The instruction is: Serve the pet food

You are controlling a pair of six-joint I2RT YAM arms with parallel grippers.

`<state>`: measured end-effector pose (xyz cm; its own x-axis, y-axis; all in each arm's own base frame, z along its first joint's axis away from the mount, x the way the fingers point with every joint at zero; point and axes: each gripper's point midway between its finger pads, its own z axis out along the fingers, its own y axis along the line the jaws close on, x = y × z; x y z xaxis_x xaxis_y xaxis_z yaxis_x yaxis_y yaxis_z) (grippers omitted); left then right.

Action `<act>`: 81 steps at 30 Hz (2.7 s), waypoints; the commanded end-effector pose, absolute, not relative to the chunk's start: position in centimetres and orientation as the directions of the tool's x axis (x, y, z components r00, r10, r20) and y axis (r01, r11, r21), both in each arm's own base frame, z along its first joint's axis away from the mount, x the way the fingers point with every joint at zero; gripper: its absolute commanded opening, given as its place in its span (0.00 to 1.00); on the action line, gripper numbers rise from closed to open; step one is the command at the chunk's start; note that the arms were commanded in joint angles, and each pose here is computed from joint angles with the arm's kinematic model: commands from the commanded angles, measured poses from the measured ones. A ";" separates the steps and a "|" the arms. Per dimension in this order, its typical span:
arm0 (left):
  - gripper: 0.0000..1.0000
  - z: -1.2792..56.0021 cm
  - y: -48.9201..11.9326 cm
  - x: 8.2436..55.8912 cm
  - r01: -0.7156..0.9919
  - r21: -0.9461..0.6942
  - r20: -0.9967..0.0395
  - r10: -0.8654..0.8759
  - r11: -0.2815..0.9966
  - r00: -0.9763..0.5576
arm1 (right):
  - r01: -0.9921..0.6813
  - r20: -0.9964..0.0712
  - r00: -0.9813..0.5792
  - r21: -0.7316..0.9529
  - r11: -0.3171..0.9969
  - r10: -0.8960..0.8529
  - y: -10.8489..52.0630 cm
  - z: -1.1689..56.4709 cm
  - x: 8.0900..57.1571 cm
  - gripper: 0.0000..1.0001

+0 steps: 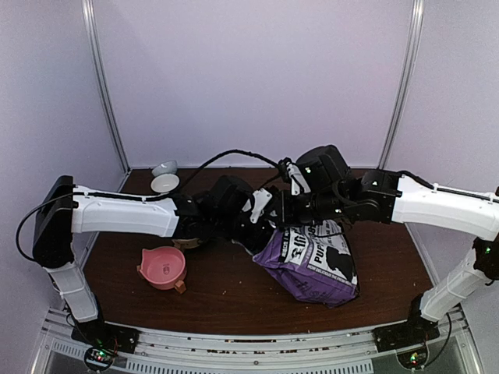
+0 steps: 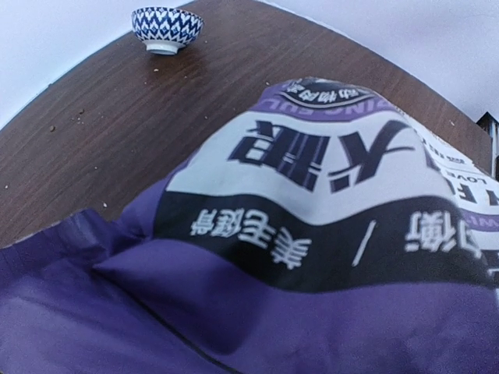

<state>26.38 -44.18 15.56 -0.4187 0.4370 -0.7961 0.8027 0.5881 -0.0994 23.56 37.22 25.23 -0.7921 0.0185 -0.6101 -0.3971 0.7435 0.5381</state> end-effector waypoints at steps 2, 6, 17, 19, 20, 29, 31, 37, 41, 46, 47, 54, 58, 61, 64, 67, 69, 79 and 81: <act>0.00 12.4 -44.5 22.8 0.910 -0.108 -0.717 0.603 0.400 -0.349 | -0.459 -0.653 -0.755 0.589 0.666 0.057 38.7 29.4 23.5 0.00; 0.00 11.4 -44.2 19.2 0.942 -0.209 -0.661 0.671 0.263 -0.335 | -0.453 -0.655 -0.753 0.588 0.670 0.066 38.1 29.5 23.7 0.00; 0.00 12.0 -43.8 13.4 0.914 -0.397 -0.612 0.720 0.076 -0.326 | -0.432 -0.651 -0.755 0.583 0.688 0.079 36.7 29.1 24.1 0.00; 0.00 12.6 -43.7 12.7 0.901 -0.430 -0.612 0.717 0.051 -0.333 | -0.427 -0.651 -0.754 0.583 0.691 0.083 36.5 29.1 24.1 0.00; 0.00 12.9 -43.7 12.3 0.891 -0.452 -0.612 0.714 0.038 -0.341 | -0.424 -0.651 -0.754 0.584 0.692 0.087 36.4 29.1 24.2 0.00; 0.00 16.7 -42.9 11.0 0.784 -0.620 -0.616 0.609 0.017 -0.500 | -0.409 -0.651 -0.752 0.581 0.704 0.100 35.6 29.0 24.1 0.00; 0.00 17.4 -42.6 11.0 0.752 -0.659 -0.602 0.579 0.027 -0.549 | -0.406 -0.651 -0.752 0.579 0.707 0.101 35.4 28.9 24.1 0.00; 0.00 19.9 -41.8 11.6 0.653 -0.756 -0.556 0.483 0.043 -0.676 | -0.402 -0.653 -0.750 0.576 0.712 0.105 35.0 28.9 24.2 0.00; 0.00 22.1 -40.8 13.0 0.565 -0.824 -0.508 0.381 0.046 -0.772 | -0.399 -0.656 -0.747 0.574 0.715 0.109 34.7 28.9 24.2 0.00; 0.00 23.2 -39.0 14.8 0.457 -0.886 -0.425 0.258 0.075 -0.868 | -0.394 -0.657 -0.745 0.570 0.721 0.113 34.3 28.8 24.1 0.00; 0.00 23.4 -38.6 15.2 0.435 -0.897 -0.409 0.229 0.077 -0.884 | -0.392 -0.657 -0.745 0.571 0.721 0.114 34.2 28.8 24.1 0.00; 0.00 25.6 -36.5 17.0 0.351 -0.936 -0.349 0.064 0.015 -0.935 | -0.389 -0.661 -0.740 0.570 0.724 0.123 33.9 29.0 24.1 0.00; 0.00 26.1 -35.4 17.4 0.355 -0.935 -0.354 0.021 0.009 -0.935 | -0.388 -0.661 -0.740 0.567 0.727 0.121 33.8 29.0 24.1 0.00; 0.00 26.2 -34.3 17.8 0.357 -0.934 -0.357 -0.011 0.014 -0.934 | -0.386 -0.665 -0.736 0.568 0.727 0.129 33.6 29.2 24.1 0.00; 0.00 26.2 -33.5 17.7 0.358 -0.934 -0.358 -0.026 0.015 -0.933 | -0.382 -0.666 -0.733 0.571 0.727 0.138 33.5 29.3 24.2 0.00; 0.00 26.5 -32.8 17.6 0.366 -0.931 -0.366 -0.038 0.005 -0.930 | -0.378 -0.665 -0.733 0.576 0.725 0.146 33.5 29.4 24.3 0.00; 0.00 26.7 -32.5 17.5 0.367 -0.930 -0.367 -0.045 -0.001 -0.929 | -0.378 -0.665 -0.733 0.577 0.724 0.147 33.5 29.4 24.3 0.00; 0.00 27.4 -30.3 17.4 0.373 -0.927 -0.367 -0.101 -0.045 -0.924 | -0.375 -0.666 -0.727 0.589 0.716 0.167 33.2 30.1 24.3 0.00; 0.00 27.8 -30.1 17.3 0.383 -0.922 -0.376 -0.106 -0.057 -0.921 | -0.373 -0.664 -0.728 0.594 0.713 0.172 33.2 30.2 24.4 0.00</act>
